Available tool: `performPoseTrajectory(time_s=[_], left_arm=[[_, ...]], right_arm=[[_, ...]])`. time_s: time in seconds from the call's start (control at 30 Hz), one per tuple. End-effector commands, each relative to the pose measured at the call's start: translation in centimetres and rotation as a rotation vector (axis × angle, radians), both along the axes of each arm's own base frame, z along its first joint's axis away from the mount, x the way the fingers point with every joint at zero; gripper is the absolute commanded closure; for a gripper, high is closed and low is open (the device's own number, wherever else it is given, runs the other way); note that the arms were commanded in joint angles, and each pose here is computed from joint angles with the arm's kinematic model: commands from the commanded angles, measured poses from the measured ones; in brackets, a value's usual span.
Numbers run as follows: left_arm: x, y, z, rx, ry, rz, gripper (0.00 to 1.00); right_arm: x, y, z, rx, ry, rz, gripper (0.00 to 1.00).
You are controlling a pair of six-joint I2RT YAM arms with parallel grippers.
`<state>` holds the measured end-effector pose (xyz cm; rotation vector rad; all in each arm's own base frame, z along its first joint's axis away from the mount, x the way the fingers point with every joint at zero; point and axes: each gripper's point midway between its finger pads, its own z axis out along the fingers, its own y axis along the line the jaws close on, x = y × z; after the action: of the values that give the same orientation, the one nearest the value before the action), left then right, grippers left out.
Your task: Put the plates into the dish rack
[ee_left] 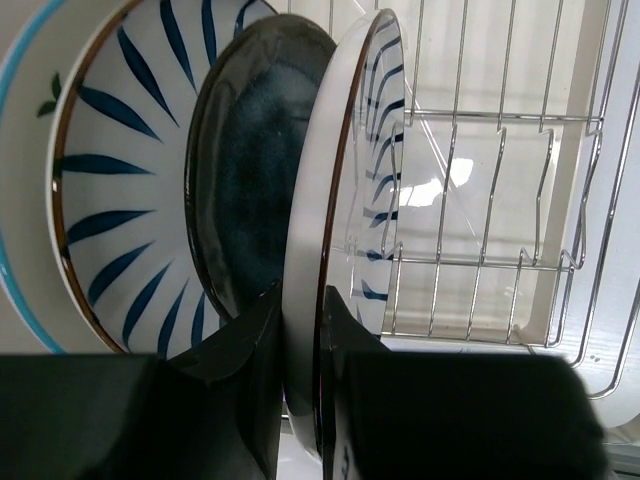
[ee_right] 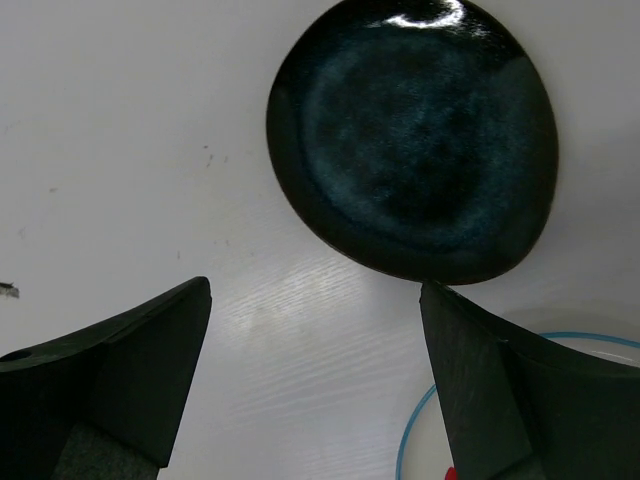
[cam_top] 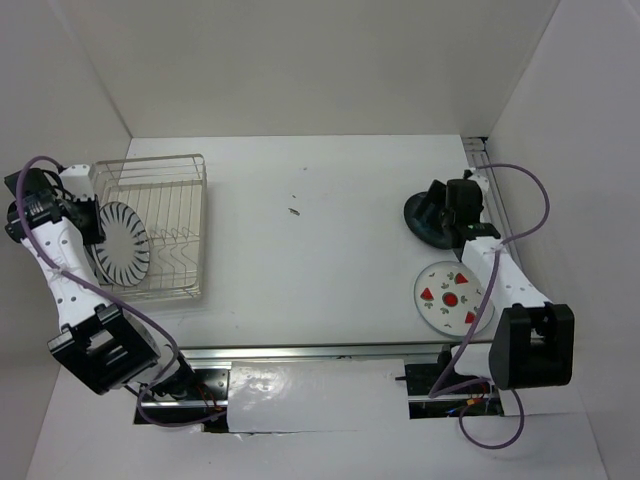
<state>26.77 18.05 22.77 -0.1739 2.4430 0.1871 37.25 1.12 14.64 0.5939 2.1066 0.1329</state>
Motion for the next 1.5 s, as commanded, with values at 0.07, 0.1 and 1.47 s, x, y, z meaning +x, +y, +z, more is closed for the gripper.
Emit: performPoseTrajectory(time_s=[0.07, 0.1, 1.47], left_arm=[[1.2, 0.4, 2.8, 0.056, -0.130, 0.008, 1.00], [1.1, 0.3, 2.3, 0.048, -0.121, 0.008, 1.00], [5.3, -15.7, 12.9, -0.119, -0.294, -0.475, 0.08]], right_arm=[[-0.2, -2.3, -0.3, 0.030, -0.003, -0.056, 0.07], [-0.6, -2.4, -1.0, 0.039, 0.013, -0.053, 0.07], [-3.4, -11.1, -9.0, 0.204, 0.093, -0.157, 0.15]])
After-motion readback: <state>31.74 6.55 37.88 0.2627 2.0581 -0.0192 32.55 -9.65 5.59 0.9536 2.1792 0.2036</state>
